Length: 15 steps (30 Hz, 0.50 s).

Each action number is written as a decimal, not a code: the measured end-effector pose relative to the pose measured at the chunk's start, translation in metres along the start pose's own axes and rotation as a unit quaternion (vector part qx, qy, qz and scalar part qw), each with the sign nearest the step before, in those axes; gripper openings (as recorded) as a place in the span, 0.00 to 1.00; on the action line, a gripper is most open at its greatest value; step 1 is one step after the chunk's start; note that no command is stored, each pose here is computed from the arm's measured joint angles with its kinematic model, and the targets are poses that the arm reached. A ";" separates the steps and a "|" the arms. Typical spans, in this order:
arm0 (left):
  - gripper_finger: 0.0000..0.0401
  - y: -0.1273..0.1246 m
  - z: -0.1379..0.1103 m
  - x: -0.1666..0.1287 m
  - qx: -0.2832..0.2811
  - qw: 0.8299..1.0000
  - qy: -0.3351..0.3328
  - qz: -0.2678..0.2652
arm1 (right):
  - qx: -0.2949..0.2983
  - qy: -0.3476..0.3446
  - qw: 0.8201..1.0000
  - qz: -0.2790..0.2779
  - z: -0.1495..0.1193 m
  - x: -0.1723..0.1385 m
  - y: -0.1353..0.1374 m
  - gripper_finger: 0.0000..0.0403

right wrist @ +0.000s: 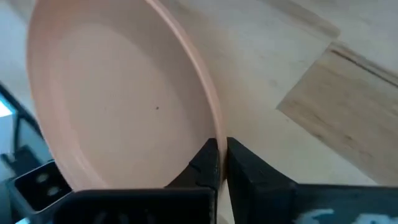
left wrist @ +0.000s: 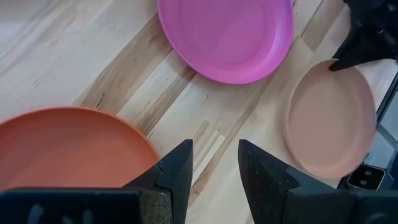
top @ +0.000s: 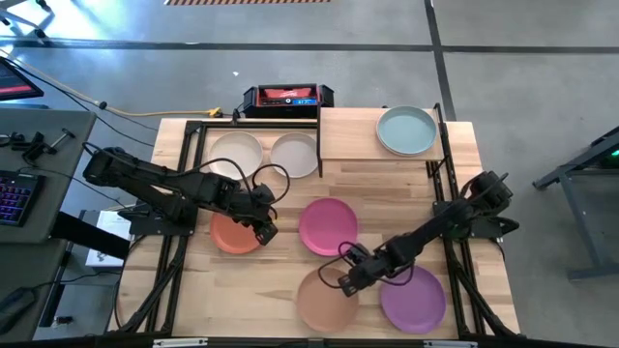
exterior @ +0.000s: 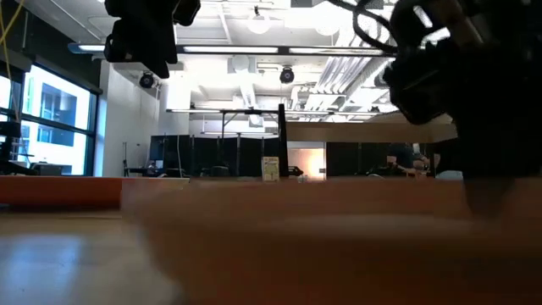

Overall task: Place and stack plates onto a shelf
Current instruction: Stack the brown plate on top of the blue plate on the shelf

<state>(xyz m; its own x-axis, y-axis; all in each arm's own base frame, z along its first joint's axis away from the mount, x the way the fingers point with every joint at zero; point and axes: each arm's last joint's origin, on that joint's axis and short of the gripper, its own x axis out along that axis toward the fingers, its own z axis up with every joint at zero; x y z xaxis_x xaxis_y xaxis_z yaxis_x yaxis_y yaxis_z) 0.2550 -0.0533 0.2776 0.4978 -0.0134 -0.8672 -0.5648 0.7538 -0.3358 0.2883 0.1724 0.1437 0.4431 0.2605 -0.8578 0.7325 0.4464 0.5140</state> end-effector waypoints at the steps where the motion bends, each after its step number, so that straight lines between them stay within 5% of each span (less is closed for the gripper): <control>1: 0.29 0.000 0.000 0.000 0.000 1.000 0.000 0.000 | -0.001 -0.003 1.000 0.004 0.000 -0.003 0.001 0.00; 15: 0.29 0.000 0.000 0.000 0.000 1.000 -0.001 -0.002 | -0.021 -0.024 0.999 0.000 0.002 -0.065 0.000 0.00</control>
<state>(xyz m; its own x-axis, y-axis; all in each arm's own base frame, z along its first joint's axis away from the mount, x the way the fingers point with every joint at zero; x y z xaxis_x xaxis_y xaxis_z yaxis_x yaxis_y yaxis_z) 0.2552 -0.0536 0.2778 0.5009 -0.0152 -0.8654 -0.5627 0.7540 -0.3390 0.2605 0.1539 0.1993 0.4692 0.2193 -0.8554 0.7102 0.4819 0.5131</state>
